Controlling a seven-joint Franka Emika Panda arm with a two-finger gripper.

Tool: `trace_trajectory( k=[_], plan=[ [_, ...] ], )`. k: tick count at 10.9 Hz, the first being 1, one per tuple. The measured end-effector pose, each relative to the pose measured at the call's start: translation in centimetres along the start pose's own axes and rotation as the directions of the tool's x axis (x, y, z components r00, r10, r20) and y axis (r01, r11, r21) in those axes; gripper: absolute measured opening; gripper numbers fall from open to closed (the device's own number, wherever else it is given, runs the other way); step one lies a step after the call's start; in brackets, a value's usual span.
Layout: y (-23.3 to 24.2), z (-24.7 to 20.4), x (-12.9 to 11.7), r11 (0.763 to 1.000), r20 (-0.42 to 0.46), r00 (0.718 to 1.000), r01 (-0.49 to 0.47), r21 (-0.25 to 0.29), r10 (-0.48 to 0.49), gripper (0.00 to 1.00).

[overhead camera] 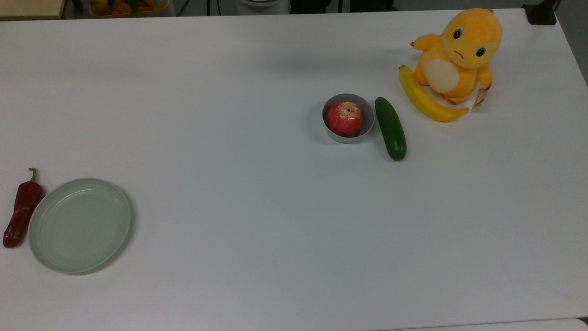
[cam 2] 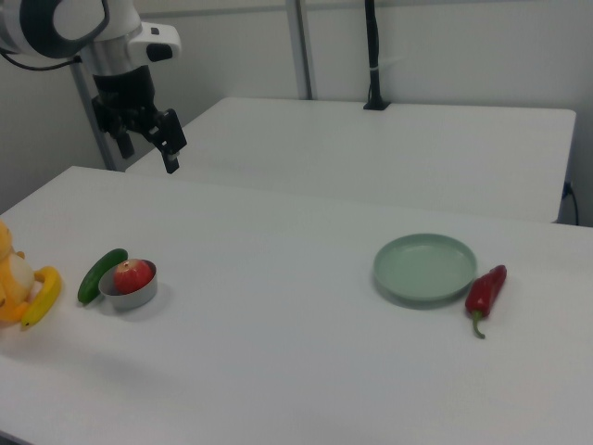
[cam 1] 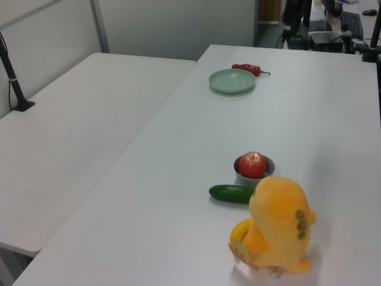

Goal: Red apple placed in the center of the desktop
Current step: 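Move the open gripper over the red apple in the grey bowl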

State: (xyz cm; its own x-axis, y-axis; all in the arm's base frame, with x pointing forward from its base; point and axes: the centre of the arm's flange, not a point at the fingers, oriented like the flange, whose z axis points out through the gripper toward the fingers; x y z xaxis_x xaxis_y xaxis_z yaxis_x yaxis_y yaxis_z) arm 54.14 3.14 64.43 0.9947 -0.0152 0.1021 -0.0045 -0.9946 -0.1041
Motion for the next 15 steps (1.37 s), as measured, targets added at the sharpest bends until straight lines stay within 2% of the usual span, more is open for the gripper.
trace_trajectory(
  k=[6,8,9,11,15],
  plan=[
    [-0.9,3.0,0.2,0.995,0.058,0.993,0.100,0.005,-0.100,1.00],
    [-2.2,4.6,0.4,0.982,0.087,0.978,0.188,0.015,-0.188,1.00],
    [-3.2,5.8,0.5,0.969,0.107,0.964,0.244,0.025,-0.245,1.00],
    [-5.0,8.0,1.0,0.930,0.127,0.921,0.365,0.047,-0.368,1.00],
    [-9.8,12.7,2.3,0.867,0.074,0.863,0.496,0.053,-0.499,1.00]
  ],
)
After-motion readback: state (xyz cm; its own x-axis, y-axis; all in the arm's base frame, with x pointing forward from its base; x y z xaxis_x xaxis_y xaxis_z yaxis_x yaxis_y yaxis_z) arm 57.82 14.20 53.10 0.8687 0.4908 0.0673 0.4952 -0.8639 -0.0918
